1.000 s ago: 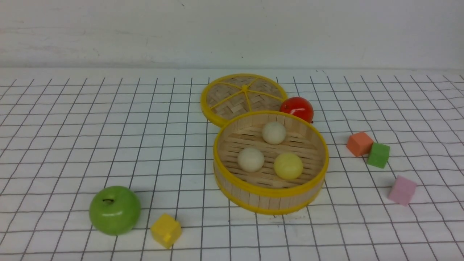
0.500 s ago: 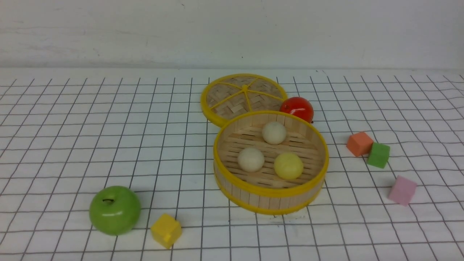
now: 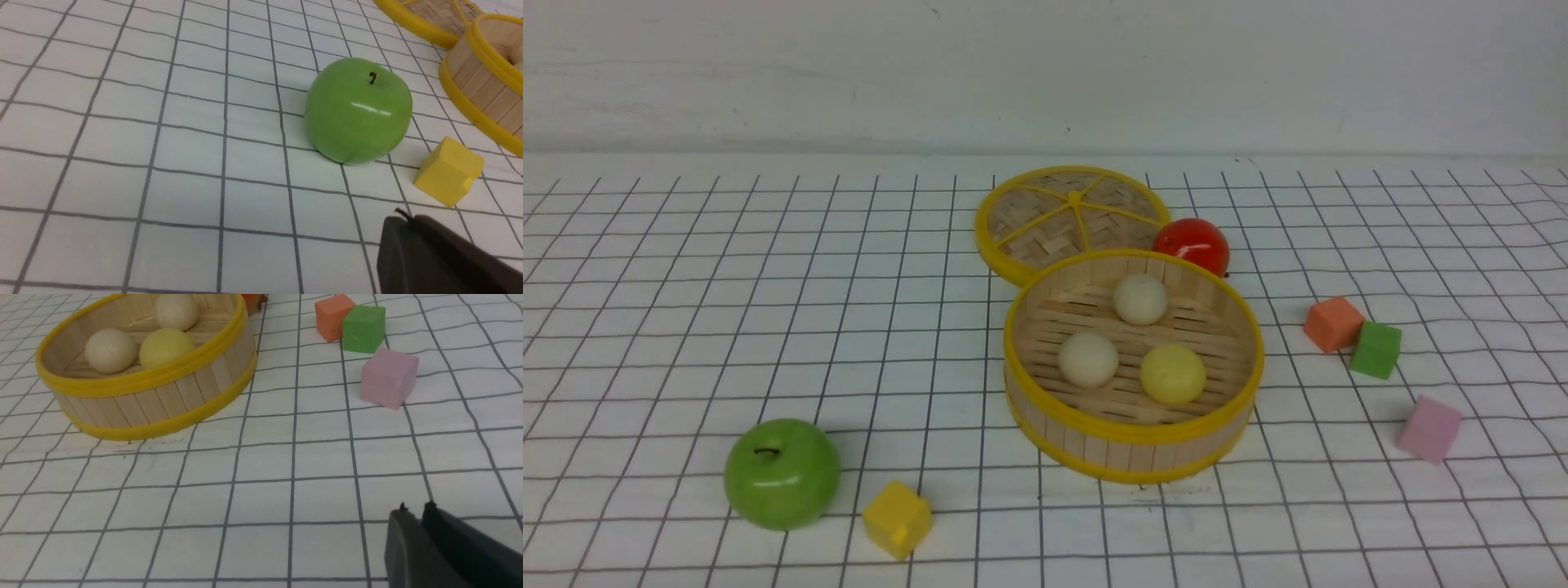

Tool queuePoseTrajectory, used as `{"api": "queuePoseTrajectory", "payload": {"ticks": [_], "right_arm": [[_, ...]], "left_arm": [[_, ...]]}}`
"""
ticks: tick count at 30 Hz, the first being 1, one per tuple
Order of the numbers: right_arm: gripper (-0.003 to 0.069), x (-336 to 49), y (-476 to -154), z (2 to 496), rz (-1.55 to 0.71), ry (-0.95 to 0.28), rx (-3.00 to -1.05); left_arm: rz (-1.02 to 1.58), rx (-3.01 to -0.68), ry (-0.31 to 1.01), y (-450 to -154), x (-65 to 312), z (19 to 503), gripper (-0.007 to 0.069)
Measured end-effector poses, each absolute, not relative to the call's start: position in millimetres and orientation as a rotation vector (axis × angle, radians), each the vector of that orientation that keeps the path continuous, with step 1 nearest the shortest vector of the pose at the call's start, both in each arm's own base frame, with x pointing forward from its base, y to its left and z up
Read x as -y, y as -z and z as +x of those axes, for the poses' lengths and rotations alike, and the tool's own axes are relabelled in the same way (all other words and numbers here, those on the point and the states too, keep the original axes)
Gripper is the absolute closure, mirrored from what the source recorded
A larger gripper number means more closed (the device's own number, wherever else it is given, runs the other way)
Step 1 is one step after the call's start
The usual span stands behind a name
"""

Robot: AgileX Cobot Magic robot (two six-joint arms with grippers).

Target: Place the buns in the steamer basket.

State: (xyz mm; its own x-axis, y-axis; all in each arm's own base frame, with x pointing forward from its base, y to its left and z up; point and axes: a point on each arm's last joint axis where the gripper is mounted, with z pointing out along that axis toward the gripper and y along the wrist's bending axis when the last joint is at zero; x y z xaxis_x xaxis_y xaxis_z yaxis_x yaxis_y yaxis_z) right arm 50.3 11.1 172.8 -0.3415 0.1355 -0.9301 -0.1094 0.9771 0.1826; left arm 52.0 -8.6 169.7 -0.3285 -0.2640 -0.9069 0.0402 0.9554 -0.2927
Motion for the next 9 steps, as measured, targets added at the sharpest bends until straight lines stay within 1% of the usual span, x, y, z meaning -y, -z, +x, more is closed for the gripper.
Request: {"api": "queuePoseTrajectory", "payload": {"ticks": [9], "right_arm": [[0.0594, -11.1, -172.8, 50.3, 0.019, -0.25, -1.903]], "left_arm": [[-0.163, -1.884, 0.31, -169.7, 8.6, 52.0, 0.0638]]}}
